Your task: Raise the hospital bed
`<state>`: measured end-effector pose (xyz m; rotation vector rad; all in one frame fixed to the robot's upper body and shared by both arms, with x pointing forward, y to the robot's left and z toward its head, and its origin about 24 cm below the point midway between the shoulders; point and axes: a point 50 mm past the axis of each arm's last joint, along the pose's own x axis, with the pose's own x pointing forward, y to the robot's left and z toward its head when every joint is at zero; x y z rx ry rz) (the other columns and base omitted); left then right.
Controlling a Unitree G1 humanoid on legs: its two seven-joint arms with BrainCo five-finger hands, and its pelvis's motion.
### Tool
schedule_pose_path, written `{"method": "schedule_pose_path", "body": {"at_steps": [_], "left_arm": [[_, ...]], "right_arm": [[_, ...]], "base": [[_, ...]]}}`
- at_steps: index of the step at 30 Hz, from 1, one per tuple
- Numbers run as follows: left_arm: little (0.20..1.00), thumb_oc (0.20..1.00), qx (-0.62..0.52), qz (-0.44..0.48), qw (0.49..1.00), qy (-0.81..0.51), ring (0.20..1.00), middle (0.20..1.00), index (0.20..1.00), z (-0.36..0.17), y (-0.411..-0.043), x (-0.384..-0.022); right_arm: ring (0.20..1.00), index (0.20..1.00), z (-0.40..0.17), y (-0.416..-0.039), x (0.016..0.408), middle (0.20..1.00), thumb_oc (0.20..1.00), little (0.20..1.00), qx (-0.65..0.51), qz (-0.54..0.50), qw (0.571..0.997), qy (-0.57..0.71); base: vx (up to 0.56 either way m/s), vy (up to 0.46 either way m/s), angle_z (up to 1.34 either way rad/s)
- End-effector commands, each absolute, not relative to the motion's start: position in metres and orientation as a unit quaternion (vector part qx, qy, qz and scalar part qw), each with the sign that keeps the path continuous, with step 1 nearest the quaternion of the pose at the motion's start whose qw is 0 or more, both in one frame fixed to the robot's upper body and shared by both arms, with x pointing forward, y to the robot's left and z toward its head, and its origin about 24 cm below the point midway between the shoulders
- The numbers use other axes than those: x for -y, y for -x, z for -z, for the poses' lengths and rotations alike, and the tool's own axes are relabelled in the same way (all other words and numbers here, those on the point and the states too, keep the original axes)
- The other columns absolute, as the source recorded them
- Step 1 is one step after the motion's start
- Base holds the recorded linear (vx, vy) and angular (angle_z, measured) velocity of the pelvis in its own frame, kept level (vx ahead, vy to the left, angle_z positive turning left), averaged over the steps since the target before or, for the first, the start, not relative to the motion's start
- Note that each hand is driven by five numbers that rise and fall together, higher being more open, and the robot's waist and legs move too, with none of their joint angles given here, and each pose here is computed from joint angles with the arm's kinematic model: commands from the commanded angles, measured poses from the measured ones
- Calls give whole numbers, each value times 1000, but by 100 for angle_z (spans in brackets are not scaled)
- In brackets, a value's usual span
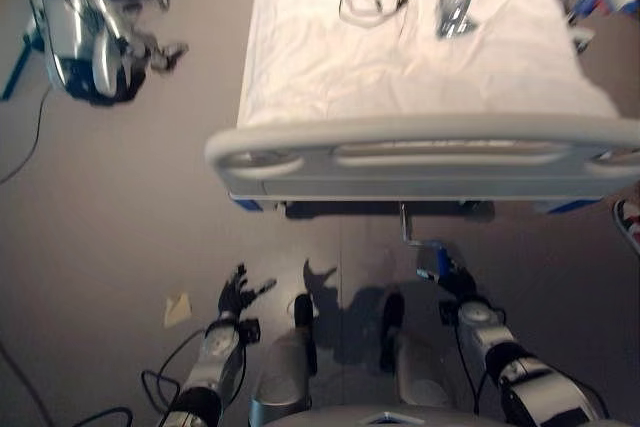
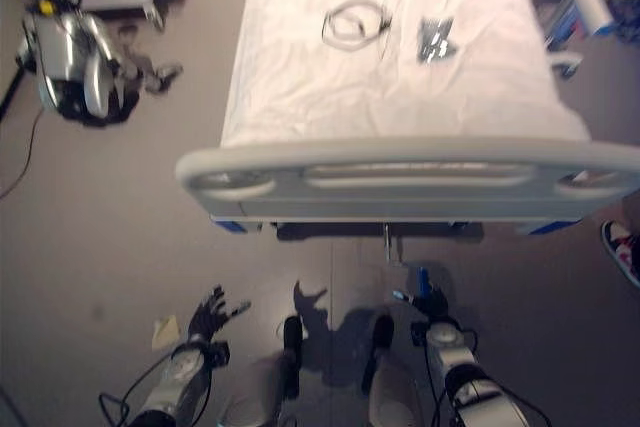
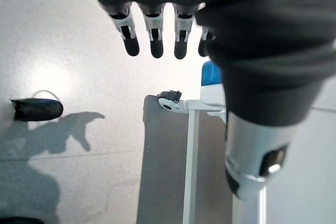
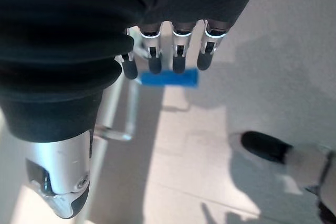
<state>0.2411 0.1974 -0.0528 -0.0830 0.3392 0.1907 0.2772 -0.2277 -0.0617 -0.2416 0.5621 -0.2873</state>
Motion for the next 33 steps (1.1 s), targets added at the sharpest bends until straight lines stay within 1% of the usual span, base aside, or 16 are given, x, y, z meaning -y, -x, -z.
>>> {"method": "schedule_pose_path", "body": {"at_steps": [1, 2, 3, 4, 6, 9, 14, 15, 16, 18, 24, 30, 33], "left_arm": [[1000, 1000, -145, -112, 981, 70, 1000, 1000, 1000, 49, -236, -198], [1000, 1000, -105, -93, 986, 88, 1000, 1000, 1000, 32, -245, -190], [1000, 1000, -105, -93, 986, 88, 1000, 1000, 1000, 31, -245, -190], [1000, 1000, -67, -83, 988, 109, 1000, 1000, 1000, 15, -251, -183], [1000, 1000, -53, -81, 988, 121, 1000, 1000, 1000, 8, -253, -181], [1000, 1000, 13, -66, 987, 146, 1000, 1000, 1000, -23, -263, -175], [1000, 1000, 117, -49, 975, 181, 1000, 1000, 1000, -74, -271, -168], [1000, 1000, 148, -42, 969, 193, 1000, 1000, 1000, -89, -271, -164], [1000, 1000, 148, -42, 969, 193, 1000, 1000, 1000, -89, -272, -164], [1000, 1000, 194, -31, 958, 210, 1000, 1000, 1000, -111, -269, -160], [1000, 1000, 231, -30, 946, 224, 1000, 1000, 1000, -129, -262, -159], [1000, 1000, 234, -48, 944, 228, 1000, 1000, 1000, -131, -260, -163], [1000, 1000, 235, -49, 942, 234, 1000, 1000, 1000, -133, -259, -162]], "right_arm": [[1000, 1000, 62, -274, 234, 1000, 1000, 1000, -271, 168, 941, 111], [1000, 1000, 54, -283, 236, 1000, 1000, 1000, -259, 180, 943, 107], [1000, 1000, 53, -283, 236, 1000, 1000, 1000, -259, 180, 943, 107], [1000, 1000, 44, -291, 243, 1000, 1000, 1000, -245, 199, 943, 103], [1000, 1000, 38, -296, 245, 1000, 1000, 1000, -235, 207, 945, 96], [1000, 1000, 23, -309, 250, 1000, 1000, 1000, -215, 227, 946, 88], [1000, 1000, 2, -323, 257, 1000, 1000, 1000, -181, 257, 947, 69], [1000, 1000, -1, -324, 262, 1000, 1000, 1000, -179, 272, 944, 60], [1000, 1000, -1, -324, 262, 1000, 1000, 1000, -179, 272, 944, 60], [1000, 1000, -10, -329, 264, 1000, 1000, 1000, -159, 287, 944, 41], [1000, 1000, -25, -332, 270, 1000, 1000, 1000, -115, 320, 940, 2], [1000, 1000, -32, -335, 270, 1000, 1000, 1000, -101, 330, 939, -3], [1000, 1000, -36, -337, 275, 1000, 1000, 1000, -105, 350, 931, -9]], "base": [[-123, 16, 0], [-99, 7, -4], [-160, 28, -6], [-83, 20, -4], [-97, 17, -2], [-114, 2, -2], [-84, -17, 0], [-48, -22, -4], [-53, -21, -2], [-36, -6, 2], [0, 0, 0], [0, 0, 0], [0, 0, 0]]}}
